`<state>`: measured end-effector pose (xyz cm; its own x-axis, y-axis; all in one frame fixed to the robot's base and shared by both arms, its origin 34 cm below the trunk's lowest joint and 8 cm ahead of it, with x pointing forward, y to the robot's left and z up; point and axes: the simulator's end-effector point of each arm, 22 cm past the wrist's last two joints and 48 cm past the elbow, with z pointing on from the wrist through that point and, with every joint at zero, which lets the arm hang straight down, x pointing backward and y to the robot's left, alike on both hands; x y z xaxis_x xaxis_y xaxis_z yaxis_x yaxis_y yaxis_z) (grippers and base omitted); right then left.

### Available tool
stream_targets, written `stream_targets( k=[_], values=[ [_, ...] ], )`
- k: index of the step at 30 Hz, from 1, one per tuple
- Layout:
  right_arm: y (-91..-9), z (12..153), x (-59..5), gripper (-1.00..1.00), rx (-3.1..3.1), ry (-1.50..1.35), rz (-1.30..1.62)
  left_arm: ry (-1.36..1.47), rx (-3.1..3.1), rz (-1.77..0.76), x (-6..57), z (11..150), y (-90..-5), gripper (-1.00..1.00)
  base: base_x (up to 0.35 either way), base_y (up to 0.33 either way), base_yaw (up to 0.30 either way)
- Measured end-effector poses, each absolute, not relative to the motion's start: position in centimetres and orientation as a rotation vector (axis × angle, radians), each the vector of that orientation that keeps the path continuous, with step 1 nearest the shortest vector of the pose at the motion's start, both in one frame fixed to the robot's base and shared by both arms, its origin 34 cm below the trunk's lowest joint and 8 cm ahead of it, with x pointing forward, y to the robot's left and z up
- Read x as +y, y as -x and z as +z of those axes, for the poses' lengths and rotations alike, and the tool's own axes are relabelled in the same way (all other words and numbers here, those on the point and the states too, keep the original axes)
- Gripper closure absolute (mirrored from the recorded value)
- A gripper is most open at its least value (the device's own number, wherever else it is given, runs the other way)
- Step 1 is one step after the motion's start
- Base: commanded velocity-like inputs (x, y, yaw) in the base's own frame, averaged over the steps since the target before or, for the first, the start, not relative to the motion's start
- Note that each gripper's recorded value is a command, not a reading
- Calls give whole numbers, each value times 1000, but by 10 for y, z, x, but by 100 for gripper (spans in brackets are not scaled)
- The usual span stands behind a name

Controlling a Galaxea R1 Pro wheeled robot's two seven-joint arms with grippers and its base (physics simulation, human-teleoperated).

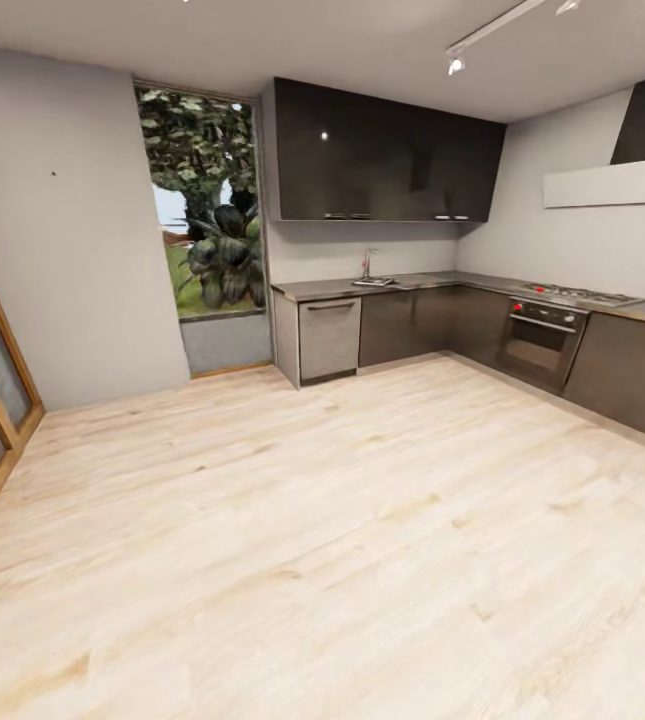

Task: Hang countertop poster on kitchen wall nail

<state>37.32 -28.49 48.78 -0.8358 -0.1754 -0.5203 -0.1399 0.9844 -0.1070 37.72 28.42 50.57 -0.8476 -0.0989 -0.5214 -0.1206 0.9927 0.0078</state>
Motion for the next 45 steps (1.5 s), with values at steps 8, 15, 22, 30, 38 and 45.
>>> stream_targets(
  k=[8,15,22,30,38,45],
  values=[
    [-373,488,-285,-100,2575,221,-87,154,2589,54,284,506,-377,-100,339,0,0],
    [-373,488,-285,-100,2575,221,-87,154,2589,54,284,506,-377,-100,339,0,0],
    [-373,488,-285,-100,2575,221,-87,154,2589,54,284,506,-377,-100,339,0,0],
    [-381,491,-298,-100,2563,228,-112,156,2582,29,272,506,-378,-100,170,0,0],
    [-381,491,-299,-100,2563,229,-113,157,2582,25,269,506,-378,-100,0,0,0],
    [-381,491,-299,-100,2563,229,-113,157,2582,25,269,506,-378,-100,0,0,0]
  ],
)
